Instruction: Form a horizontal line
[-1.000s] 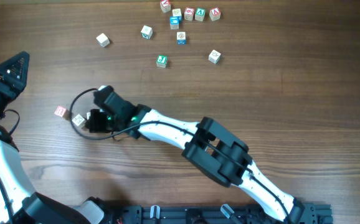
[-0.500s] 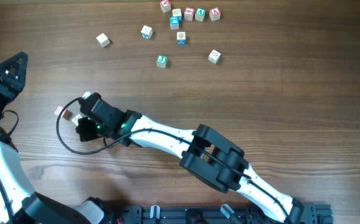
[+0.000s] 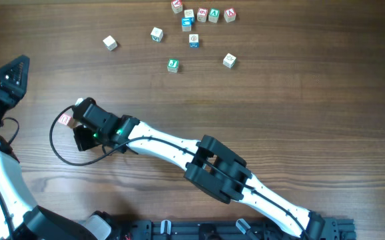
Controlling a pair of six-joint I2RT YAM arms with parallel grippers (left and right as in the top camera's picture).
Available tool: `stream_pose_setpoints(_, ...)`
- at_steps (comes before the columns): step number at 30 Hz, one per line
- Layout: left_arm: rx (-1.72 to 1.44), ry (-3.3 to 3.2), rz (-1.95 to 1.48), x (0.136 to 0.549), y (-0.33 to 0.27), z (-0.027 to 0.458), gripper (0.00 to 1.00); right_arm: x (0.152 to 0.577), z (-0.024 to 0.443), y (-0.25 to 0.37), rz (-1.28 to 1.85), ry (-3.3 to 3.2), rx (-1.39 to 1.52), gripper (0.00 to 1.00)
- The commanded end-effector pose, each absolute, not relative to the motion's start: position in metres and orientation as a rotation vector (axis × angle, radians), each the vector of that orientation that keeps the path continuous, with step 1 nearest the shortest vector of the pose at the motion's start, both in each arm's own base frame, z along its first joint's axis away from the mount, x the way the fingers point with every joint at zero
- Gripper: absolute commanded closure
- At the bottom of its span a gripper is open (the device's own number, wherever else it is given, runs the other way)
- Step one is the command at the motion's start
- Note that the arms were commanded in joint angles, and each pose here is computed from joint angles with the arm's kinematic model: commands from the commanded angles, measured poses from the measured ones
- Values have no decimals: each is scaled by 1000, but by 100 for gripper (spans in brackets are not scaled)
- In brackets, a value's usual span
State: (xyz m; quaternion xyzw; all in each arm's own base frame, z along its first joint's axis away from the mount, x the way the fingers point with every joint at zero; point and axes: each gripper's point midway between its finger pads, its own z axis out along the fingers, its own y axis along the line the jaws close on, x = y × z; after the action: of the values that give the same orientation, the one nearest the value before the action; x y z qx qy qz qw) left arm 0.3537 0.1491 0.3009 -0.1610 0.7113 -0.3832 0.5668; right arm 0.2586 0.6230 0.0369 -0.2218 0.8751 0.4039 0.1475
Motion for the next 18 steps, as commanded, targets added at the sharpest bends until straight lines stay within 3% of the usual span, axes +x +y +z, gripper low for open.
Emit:
stream_pose_setpoints(1, -418, 1628, -857, 358, 163, 311, 0, 258, 33, 628, 1146, 2504, -655, 95)
stream_pose_setpoints(18, -483, 1576, -845, 353, 180, 321, 0, 271, 27, 622, 1056, 2505, -575, 95)
